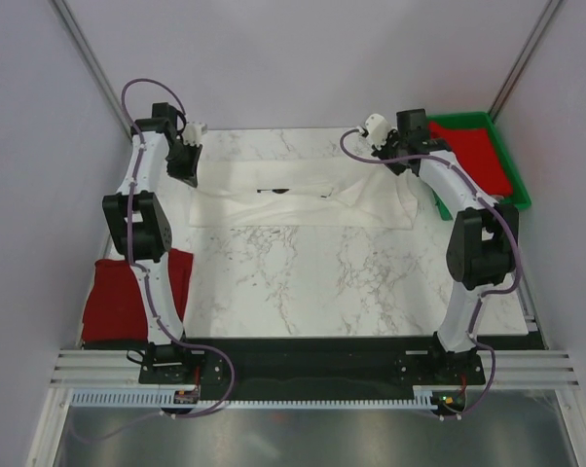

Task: Fold and stack the t-shirts
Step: Fold the tshirt

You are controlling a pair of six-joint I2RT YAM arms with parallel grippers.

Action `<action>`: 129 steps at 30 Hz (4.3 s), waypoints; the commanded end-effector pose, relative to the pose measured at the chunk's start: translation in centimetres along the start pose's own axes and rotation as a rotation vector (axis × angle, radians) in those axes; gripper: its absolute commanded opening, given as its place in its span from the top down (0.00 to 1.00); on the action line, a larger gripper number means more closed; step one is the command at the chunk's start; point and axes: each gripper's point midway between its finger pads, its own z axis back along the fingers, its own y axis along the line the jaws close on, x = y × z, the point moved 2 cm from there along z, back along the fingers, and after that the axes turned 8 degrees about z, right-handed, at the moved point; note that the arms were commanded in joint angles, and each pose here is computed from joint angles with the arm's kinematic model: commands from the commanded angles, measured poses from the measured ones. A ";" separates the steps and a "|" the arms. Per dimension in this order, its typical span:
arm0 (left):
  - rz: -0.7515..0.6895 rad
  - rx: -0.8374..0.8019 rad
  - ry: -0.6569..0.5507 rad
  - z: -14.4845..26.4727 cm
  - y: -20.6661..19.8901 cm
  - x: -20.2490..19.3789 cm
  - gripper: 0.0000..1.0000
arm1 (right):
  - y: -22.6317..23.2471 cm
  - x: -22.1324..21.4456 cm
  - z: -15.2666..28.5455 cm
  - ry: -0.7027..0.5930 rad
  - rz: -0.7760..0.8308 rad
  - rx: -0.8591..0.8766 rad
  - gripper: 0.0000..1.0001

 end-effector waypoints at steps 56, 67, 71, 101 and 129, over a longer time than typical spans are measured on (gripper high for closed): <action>-0.064 0.082 0.298 -7.9 -1.1 -7.3 0.90 | 9.6 2.7 -8.1 -0.117 0.023 0.567 0.54; -0.068 0.084 0.310 -8.1 -1.2 -7.5 0.90 | 10.7 3.2 -9.8 -0.110 0.036 0.579 0.53; -0.072 0.084 0.307 -8.2 -1.3 -7.4 0.90 | 10.5 3.1 -10.2 -0.101 0.049 0.563 0.59; -0.087 0.091 0.209 -5.7 -1.7 -4.9 0.98 | 4.7 12.1 -12.5 -0.227 0.197 0.094 0.96; -0.748 0.095 0.192 -2.2 -0.4 -5.9 0.58 | 3.9 10.0 -1.9 -0.185 -0.026 -0.105 0.52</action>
